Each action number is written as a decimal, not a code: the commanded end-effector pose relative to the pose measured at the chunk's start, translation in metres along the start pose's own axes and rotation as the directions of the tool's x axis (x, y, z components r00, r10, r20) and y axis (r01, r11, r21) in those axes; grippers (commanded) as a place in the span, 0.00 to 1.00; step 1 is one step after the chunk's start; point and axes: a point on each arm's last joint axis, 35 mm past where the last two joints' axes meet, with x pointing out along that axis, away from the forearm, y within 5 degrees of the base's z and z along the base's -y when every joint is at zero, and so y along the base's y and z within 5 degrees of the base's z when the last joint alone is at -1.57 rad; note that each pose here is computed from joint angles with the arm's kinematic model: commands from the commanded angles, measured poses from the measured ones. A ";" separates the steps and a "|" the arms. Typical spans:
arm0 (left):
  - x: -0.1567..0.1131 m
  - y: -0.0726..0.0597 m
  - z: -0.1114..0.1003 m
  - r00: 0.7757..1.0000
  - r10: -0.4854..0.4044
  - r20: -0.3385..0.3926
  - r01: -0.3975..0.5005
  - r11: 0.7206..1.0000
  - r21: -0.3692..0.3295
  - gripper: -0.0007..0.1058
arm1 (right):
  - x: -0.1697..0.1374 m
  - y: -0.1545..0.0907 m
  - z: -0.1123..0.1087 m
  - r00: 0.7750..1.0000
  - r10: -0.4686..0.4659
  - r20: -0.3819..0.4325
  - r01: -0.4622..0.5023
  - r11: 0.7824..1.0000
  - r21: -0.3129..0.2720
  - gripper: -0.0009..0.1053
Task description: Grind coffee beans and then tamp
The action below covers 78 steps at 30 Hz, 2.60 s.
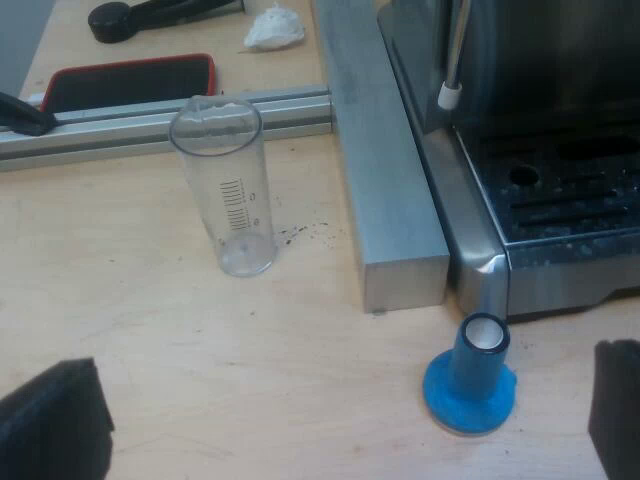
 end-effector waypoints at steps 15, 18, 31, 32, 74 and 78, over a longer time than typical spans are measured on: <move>-0.008 -0.014 0.023 0.954 -0.295 -0.048 0.297 0.954 0.049 0.87 | -0.021 0.002 0.047 0.975 0.220 -0.019 -0.221 0.972 -0.074 0.75; -0.001 -0.019 0.026 0.930 -0.357 -0.088 0.362 0.930 0.063 0.70 | -0.022 0.003 0.059 0.959 0.278 -0.052 -0.282 0.955 -0.097 0.75; 0.021 -0.044 0.045 0.762 -0.629 -0.153 0.647 0.749 0.142 0.80 | -0.007 0.031 0.090 0.835 0.539 -0.108 -0.543 0.779 -0.313 0.75; 0.021 -0.045 0.046 0.754 -0.639 -0.154 0.657 0.740 0.147 0.80 | -0.006 0.034 0.091 0.832 0.545 -0.103 -0.546 0.771 -0.328 0.75; 0.079 -0.060 -0.018 0.563 -0.786 -0.256 0.825 0.518 0.225 0.80 | 0.074 0.201 0.049 0.941 0.254 0.225 -0.211 0.957 -0.200 0.21; 0.080 -0.060 -0.020 0.563 -0.785 -0.259 0.825 0.519 0.223 0.80 | 0.082 0.211 0.047 0.939 0.241 0.247 -0.200 0.963 -0.179 0.21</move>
